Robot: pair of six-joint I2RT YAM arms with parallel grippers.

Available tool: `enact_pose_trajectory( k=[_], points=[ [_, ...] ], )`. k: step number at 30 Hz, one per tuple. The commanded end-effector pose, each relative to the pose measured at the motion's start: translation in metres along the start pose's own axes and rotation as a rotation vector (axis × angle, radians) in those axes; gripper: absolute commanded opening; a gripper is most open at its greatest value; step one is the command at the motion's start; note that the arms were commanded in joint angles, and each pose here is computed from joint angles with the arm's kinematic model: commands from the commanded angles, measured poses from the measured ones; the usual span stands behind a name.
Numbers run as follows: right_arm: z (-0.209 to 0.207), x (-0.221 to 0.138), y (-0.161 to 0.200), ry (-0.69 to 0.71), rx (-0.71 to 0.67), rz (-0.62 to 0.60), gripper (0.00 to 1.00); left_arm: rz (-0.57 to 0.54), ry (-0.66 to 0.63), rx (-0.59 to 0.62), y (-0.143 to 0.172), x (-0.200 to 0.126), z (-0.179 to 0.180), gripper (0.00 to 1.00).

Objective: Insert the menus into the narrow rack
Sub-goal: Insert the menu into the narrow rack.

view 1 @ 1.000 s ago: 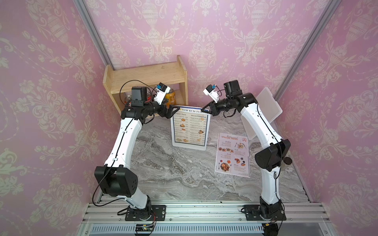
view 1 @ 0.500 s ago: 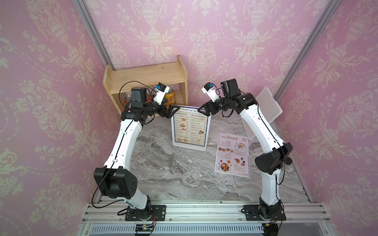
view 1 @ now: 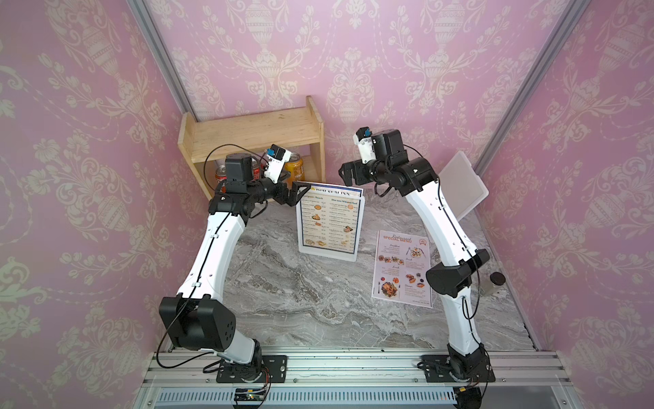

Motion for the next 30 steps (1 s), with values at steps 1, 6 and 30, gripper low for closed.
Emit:
enact_pose_trajectory(
  k=[1, 6, 30],
  points=[
    [-0.001, 0.006, 0.005, 0.036, 0.054, 0.027, 1.00, -0.013, 0.005, -0.003, -0.001, -0.008, -0.004, 0.99],
    [-0.001, 0.011, 0.011, 0.043, 0.048, 0.053, 1.00, -0.008, 0.003, 0.000, 0.001, -0.008, -0.004, 0.99],
    [0.010, 0.008, 0.028, 0.068, -0.005, 0.129, 0.99, 0.002, 0.003, -0.004, 0.008, -0.008, -0.004, 0.99]
  ],
)
Point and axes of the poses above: each gripper's point midway between its finger pads, its own x axis out along the fingers, its own z axis along the line the jaws close on, y = z × x, the point moved 8 cm from there along -x, back along the fingers, and after that the axes turned 8 degrees about -x, right-handed, at the moved point
